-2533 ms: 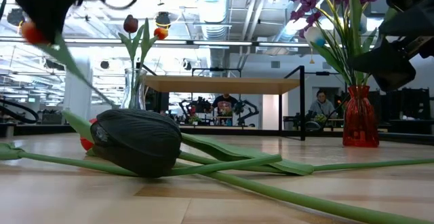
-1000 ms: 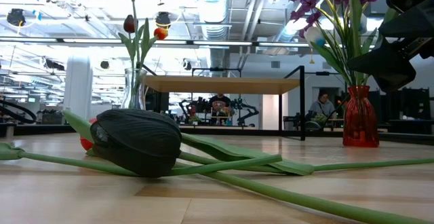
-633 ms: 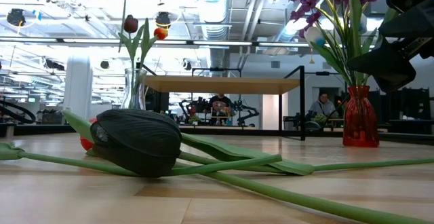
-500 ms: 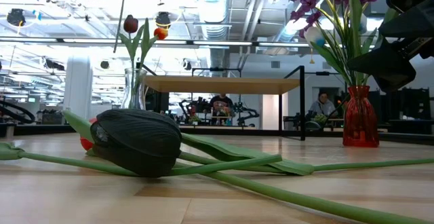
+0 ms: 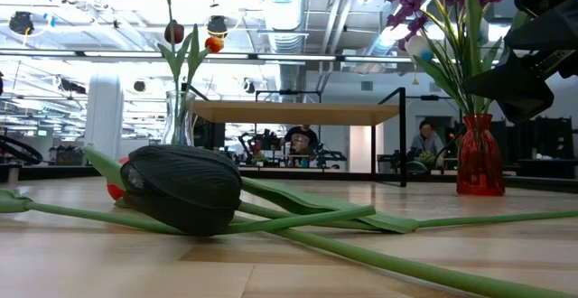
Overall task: Pick and place flowers into a vace then onto a shelf
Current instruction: Put the orange flower into the transparent vase
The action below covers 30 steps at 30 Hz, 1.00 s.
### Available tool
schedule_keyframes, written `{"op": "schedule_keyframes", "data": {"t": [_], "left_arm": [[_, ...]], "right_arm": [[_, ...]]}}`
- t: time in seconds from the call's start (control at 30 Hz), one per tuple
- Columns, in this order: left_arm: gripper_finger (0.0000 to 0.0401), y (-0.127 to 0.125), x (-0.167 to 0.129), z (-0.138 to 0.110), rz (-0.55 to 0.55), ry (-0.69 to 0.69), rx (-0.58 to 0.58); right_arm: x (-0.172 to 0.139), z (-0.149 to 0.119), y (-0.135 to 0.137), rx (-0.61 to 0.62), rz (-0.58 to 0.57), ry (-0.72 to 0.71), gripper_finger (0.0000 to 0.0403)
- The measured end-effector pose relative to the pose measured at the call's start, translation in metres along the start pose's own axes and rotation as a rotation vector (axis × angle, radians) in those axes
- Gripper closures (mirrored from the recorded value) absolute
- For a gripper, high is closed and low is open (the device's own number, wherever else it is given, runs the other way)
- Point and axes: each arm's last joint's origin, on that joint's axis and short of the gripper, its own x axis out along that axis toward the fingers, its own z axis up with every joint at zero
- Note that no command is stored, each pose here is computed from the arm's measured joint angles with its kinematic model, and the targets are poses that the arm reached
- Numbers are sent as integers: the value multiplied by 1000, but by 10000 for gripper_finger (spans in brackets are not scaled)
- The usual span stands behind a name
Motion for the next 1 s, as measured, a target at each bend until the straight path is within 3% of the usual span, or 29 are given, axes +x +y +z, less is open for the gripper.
{"op": "schedule_keyframes", "data": {"t": [0.5, 0.8, 1.0], "left_arm": [[401, 0, 14, 10, 49, 63, -28], [401, -17, 27, 32, 46, 105, 55], [401, -20, 30, 36, 128, 129, 112]], "right_arm": [[0, 0, 0, -1, 0, 1, 117], [0, -1, -1, -9, -6, 11, 117], [0, -2, -1, -10, -7, 13, 117]]}}
